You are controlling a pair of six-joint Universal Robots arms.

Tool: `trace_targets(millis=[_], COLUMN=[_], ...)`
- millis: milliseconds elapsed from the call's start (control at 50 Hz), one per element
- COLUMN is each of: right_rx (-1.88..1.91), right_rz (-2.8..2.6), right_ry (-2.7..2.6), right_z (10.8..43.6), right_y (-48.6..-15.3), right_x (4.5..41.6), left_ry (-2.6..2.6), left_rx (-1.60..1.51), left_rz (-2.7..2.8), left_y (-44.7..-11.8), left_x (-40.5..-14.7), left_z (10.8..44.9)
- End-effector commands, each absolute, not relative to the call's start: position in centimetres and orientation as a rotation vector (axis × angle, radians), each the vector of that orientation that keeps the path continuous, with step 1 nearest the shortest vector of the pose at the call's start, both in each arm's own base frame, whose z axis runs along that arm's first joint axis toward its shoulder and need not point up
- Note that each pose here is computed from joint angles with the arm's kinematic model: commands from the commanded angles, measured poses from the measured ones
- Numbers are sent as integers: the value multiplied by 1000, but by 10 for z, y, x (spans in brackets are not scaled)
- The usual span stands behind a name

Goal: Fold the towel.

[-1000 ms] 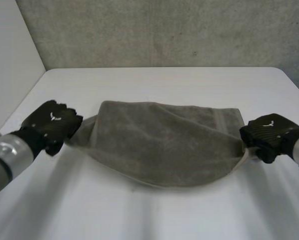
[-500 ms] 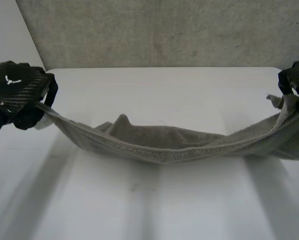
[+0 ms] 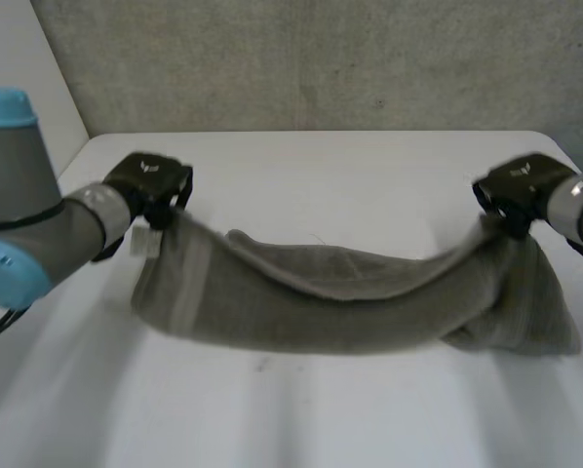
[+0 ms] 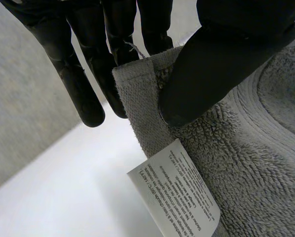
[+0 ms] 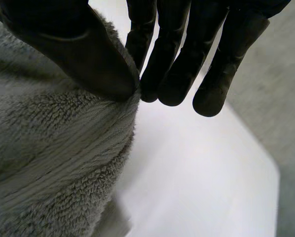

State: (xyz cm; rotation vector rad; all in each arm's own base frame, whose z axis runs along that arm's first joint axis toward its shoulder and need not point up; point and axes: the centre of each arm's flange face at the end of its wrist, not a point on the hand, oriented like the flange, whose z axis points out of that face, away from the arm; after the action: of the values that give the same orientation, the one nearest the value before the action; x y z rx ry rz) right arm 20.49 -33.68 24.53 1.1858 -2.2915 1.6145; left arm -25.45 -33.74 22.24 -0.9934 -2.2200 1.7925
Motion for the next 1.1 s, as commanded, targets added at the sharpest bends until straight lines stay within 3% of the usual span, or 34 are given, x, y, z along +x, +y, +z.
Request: trace_targets(millis=[20, 40, 60, 100, 120, 140, 220, 280, 340, 420, 440, 480, 500, 540, 560, 580, 600, 620, 640, 660, 700, 760, 900, 1100], right_rx=[1025, 947, 946, 769, 769, 675, 470, 463, 518, 661, 661, 781, 782, 908, 909, 963, 963, 1012, 1055, 1056, 1127, 1195, 1211, 1247], right_rz=[2013, 2128, 2130, 2378, 2379, 2492, 2736, 2751, 2695, 2502, 2501, 2344, 2343, 2210, 2209, 2148, 2147, 2092, 2038, 2038, 1926, 1826, 1697, 1648], right_ry=[-1992, -1892, -1891, -1667, -1666, -1552, -1251, -1234, -1355, -1711, -1712, -1921, -1922, -2061, -2061, -2115, -2116, -2157, -2190, -2191, -2240, -2269, -2334, -2351], right_z=[298, 320, 320, 366, 366, 389, 452, 458, 444, 390, 390, 345, 344, 298, 297, 275, 275, 253, 231, 231, 190, 163, 147, 188], right_y=[-381, -389, -389, -398, -398, -399, -383, -378, -375, -374, -374, -370, -370, -366, -366, -363, -363, -361, -359, -359, -353, -343, -325, -281], right_x=[237, 239, 239, 241, 241, 238, 228, 227, 228, 231, 231, 234, 234, 237, 237, 238, 238, 239, 239, 239, 238, 236, 218, 178], left_ry=[-1984, -1916, -1915, -1743, -1742, -1637, -1353, -1298, -1275, -1448, -1449, -1639, -1640, -1765, -1766, -1801, -1838, -1839, -1875, -1876, -1938, -1998, -2086, -2033], left_rx=[-886, -822, -821, -657, -657, -575, -382, -346, -312, -309, -309, -348, -349, -403, -403, -427, -444, -444, -453, -453, -480, -528, -572, -581], left_rz=[2076, 2152, 2152, 2293, 2294, 2356, 2455, 2457, 2432, 2329, 2328, 2184, 2183, 2051, 2050, 1996, 1946, 1946, 1911, 1910, 1867, 1850, 1874, 1929], left_y=[-383, -391, -391, -398, -398, -399, -395, -391, -392, -401, -401, -401, -401, -394, -394, -391, -386, -386, -381, -381, -370, -359, -348, -309], left_x=[-279, -280, -280, -280, -280, -279, -269, -266, -262, -259, -259, -261, -261, -259, -259, -259, -259, -259, -257, -257, -253, -248, -223, -201], left_z=[278, 298, 299, 347, 347, 371, 428, 440, 443, 408, 407, 360, 360, 316, 316, 294, 271, 271, 250, 249, 216, 192, 186, 221])
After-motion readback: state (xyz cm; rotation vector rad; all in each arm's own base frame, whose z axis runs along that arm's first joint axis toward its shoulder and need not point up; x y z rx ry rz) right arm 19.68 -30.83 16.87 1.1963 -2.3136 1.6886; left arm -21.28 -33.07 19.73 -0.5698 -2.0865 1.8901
